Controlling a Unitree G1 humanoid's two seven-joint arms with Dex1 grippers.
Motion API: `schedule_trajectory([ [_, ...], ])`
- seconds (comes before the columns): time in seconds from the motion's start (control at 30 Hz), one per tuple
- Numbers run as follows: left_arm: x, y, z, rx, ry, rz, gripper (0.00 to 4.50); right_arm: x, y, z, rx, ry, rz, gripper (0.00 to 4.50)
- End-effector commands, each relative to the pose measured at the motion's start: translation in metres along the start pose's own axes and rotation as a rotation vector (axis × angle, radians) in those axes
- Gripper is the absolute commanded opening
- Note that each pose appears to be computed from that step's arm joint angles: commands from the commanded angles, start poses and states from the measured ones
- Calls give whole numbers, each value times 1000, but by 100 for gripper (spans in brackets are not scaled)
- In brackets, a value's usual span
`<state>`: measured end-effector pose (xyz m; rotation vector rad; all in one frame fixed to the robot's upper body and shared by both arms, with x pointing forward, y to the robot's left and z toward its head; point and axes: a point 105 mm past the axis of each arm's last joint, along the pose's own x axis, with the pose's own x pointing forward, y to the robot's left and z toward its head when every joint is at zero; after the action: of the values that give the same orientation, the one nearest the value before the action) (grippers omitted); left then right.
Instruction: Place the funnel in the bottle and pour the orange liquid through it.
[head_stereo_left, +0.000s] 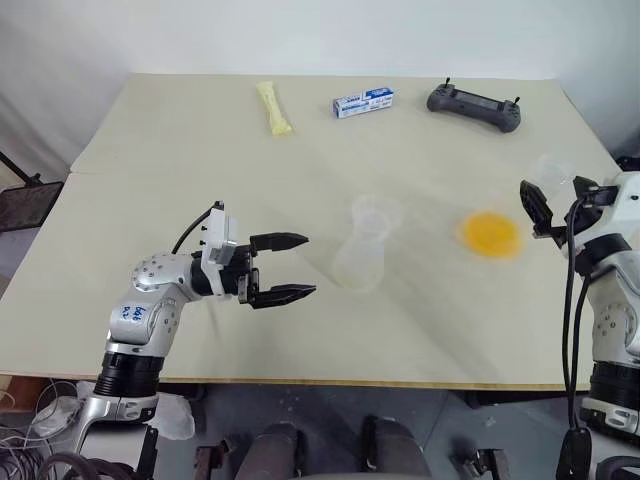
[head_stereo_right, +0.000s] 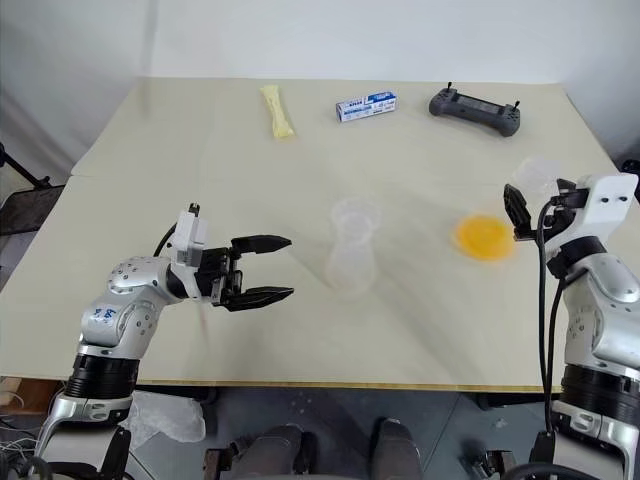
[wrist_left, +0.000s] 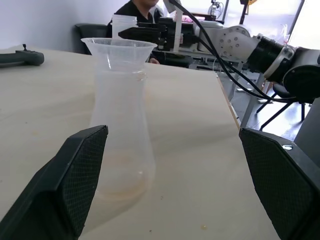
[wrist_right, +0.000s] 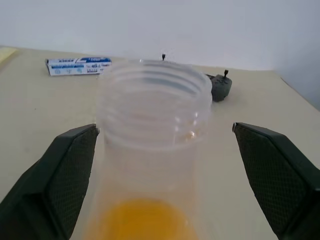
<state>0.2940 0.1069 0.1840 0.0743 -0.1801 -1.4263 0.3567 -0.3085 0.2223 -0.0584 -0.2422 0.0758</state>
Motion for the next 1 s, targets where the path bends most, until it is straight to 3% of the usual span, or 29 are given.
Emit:
schedule_trajectory([
  [0.03, 2, 0, 13, 47, -32, -10, 449, 5, -4, 14, -37, -44, 3, 431],
  [0.13, 3, 2, 13, 46, -31, -8, 450, 8, -3, 15, -24, -47, 6, 372],
  [0.27, 4, 4, 12, 46, -32, -13, 450, 9, 0, 23, -26, -78, 9, 242],
  [0.4, 6, 8, 11, 50, -37, -25, 450, 6, 11, 40, -48, -124, 33, 242],
  [0.67, 9, 27, 9, 68, -39, -54, 450, -9, 89, 89, -279, -217, 181, 242],
  [0.9, 9, 41, 3, 67, -18, -86, 450, -17, 158, 101, -631, -241, 304, 242],
  [1.0, 12, 45, 3, 76, -21, -96, 450, -17, 171, 98, -730, -247, 326, 242],
])
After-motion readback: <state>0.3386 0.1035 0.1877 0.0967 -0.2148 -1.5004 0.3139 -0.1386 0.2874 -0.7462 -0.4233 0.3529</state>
